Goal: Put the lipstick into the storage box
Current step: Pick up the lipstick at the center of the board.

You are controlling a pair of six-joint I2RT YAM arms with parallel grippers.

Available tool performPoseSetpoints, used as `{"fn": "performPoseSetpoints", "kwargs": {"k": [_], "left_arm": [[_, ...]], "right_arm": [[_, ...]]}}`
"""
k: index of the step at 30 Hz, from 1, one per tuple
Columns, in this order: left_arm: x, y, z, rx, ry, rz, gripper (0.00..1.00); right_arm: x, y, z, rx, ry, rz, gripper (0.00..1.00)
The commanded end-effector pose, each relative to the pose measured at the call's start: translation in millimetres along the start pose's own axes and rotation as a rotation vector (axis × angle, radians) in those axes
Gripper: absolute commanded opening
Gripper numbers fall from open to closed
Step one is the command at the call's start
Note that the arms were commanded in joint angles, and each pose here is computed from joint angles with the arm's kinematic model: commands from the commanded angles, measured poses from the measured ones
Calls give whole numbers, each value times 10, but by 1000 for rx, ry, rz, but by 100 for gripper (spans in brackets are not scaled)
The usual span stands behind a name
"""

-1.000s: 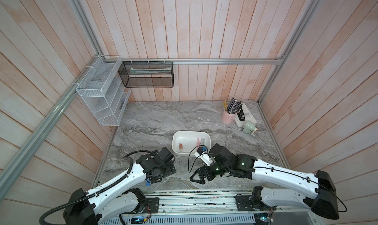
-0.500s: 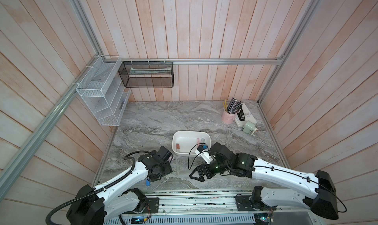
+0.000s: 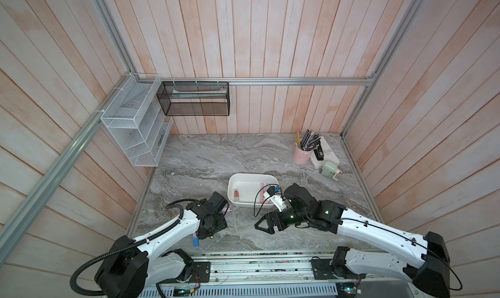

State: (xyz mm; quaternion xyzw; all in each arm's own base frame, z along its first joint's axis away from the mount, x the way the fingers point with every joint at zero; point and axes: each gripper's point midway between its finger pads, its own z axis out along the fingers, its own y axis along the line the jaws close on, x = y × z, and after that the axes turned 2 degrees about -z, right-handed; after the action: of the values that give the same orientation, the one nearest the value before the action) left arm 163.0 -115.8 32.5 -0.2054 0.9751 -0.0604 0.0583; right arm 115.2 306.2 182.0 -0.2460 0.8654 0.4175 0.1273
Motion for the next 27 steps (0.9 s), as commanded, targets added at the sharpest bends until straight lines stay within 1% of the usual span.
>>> {"fn": "performPoseSetpoints", "kwargs": {"k": [1, 5, 11, 17, 22, 24, 27], "left_arm": [[-2, 2, 70, -1, 6, 13, 75], [-7, -9, 122, -8, 15, 19, 74], [-28, -41, 197, -12, 28, 31, 60], [-13, -55, 270, -19, 53, 42, 32], [-30, -116, 255, -5, 57, 52, 24], [-49, -183, 200, 12, 59, 60, 20], [-92, -300, 79, 39, 53, 76, 19]], "right_arm": [[59, -34, -34, -4, 15, -7, 98], [54, -61, -51, 1, 15, -6, 98], [28, -88, -76, 3, 6, -2, 98], [-18, -128, -104, 8, -3, 1, 98], [-63, -141, -119, 10, -8, -3, 98], [-84, -147, -127, 14, -9, -6, 98], [-115, -147, -139, 13, -15, -6, 98]]}}
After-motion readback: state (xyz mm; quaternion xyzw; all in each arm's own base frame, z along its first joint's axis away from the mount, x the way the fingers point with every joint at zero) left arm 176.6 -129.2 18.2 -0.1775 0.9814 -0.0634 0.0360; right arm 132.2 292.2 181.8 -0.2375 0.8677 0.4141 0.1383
